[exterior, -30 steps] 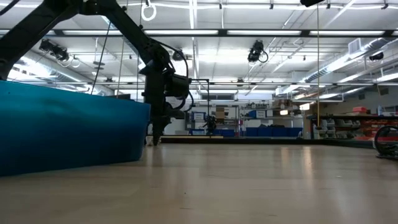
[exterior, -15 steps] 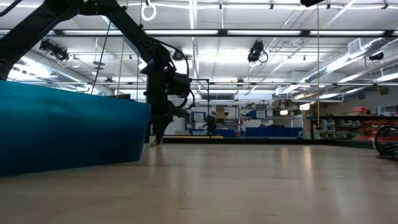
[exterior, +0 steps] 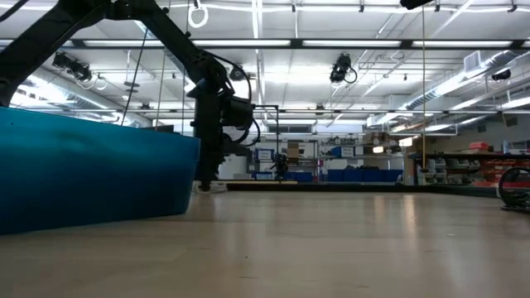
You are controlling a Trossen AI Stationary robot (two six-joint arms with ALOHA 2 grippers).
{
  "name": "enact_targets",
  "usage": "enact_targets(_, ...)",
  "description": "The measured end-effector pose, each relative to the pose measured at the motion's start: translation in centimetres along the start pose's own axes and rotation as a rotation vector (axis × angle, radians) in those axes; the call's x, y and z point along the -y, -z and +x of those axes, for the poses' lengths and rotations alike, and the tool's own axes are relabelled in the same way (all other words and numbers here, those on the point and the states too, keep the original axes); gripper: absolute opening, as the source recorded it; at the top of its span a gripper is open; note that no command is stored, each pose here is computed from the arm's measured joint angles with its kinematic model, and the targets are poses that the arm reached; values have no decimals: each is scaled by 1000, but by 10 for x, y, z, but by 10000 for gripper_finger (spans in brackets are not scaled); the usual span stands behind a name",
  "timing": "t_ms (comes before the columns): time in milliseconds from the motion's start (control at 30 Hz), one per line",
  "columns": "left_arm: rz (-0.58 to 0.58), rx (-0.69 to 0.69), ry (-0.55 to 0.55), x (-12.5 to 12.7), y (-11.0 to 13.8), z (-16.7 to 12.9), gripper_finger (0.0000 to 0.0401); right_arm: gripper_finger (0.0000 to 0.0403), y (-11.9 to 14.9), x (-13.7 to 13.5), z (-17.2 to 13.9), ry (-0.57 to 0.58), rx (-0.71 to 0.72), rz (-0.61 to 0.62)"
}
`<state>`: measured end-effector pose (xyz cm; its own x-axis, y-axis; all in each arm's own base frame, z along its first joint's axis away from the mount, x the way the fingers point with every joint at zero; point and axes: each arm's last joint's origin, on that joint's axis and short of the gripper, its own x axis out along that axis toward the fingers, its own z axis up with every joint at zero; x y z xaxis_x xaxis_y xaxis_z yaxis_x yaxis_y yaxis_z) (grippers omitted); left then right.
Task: Pick and place USB-C Cables
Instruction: Put the white charger cable into the blue bin
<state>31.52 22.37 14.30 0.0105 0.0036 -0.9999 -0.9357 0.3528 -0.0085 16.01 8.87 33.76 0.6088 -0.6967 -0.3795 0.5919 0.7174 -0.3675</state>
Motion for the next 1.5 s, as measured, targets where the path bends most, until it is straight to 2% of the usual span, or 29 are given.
enact_targets(133,23,-23,33,2,1,0,25,213,0,0,0,1,0,-2)
enact_targets(333,67,-43,29,6,2,-11,39,213,0,0,0,1,-1,-3)
enact_targets(500,113,-34,28,16,1,-34,27,213,0,0,0,1,-1,-4)
enact_targets(700,213,-18,-7,38,11,-63,34,213,1,0,0,-9,-18,-5)
enact_targets(1000,420,-34,-140,71,52,-101,29,213,7,-2,2,-8,-35,-29)
enact_targets(1233,621,-56,-164,103,98,-111,36,213,7,-2,3,-10,-39,-29)
enact_targets(1500,794,20,-257,126,157,-124,32,213,7,-3,3,-15,-45,-28)
